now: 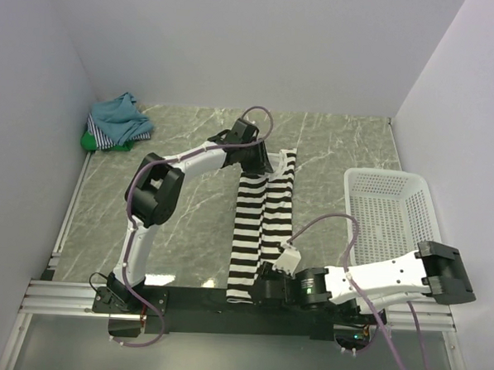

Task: Fold and stack the tank tops
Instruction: Fold the tank top

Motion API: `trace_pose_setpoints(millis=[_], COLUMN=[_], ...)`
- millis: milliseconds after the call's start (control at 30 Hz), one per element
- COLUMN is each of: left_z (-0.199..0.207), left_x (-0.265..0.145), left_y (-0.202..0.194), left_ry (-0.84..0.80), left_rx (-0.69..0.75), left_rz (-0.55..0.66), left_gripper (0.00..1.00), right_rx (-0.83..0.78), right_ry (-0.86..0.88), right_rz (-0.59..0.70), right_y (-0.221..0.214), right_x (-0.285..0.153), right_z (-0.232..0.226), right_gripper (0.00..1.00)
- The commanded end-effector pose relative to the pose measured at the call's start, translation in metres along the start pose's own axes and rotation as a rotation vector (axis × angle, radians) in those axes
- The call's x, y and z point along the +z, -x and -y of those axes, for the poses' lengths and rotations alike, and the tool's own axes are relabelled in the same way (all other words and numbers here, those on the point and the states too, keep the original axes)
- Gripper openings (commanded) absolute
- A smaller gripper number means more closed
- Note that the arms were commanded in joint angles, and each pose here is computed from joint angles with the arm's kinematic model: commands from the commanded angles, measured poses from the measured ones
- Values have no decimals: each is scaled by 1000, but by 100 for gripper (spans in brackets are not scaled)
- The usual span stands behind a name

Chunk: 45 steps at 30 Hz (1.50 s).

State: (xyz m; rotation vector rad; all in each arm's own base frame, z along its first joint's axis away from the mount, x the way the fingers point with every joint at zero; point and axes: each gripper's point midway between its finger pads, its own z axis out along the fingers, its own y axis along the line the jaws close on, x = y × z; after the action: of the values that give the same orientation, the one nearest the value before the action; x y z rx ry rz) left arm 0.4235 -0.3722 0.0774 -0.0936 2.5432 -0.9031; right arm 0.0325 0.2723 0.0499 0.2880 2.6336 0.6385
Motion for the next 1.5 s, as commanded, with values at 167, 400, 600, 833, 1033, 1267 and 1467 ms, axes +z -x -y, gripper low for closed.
trace_pose_setpoints(millis=[167,400,600,833,1033,1267,1467], left_z=[61,39,-8,-85,-94,-105,-116], left_x=[-49,-105,-122,-135,-157,-176,-181], left_y=[41,72,31,-69,-127,-202,-244], left_ry=[-147,-39,30,77,-26,-68,65], left_rx=[91,-19,-138,-260,-214,-244,-224], left_rz=[132,291,281,223,142,-9,-112], left_gripper=[46,44,27,24,44,52,52], right_rx=[68,83,8,-65,-52,58,94], right_ry=[7,87,8,9,-90,-49,-54], right_rz=[151,294,341,375,293,179,77], right_y=[41,98,156,243,230,167,129], right_x=[-33,-56,-34,-5,14,2,-11], right_z=[3,-12,-8,-21,5,58,83], right_gripper=[45,49,47,46,45,51,53])
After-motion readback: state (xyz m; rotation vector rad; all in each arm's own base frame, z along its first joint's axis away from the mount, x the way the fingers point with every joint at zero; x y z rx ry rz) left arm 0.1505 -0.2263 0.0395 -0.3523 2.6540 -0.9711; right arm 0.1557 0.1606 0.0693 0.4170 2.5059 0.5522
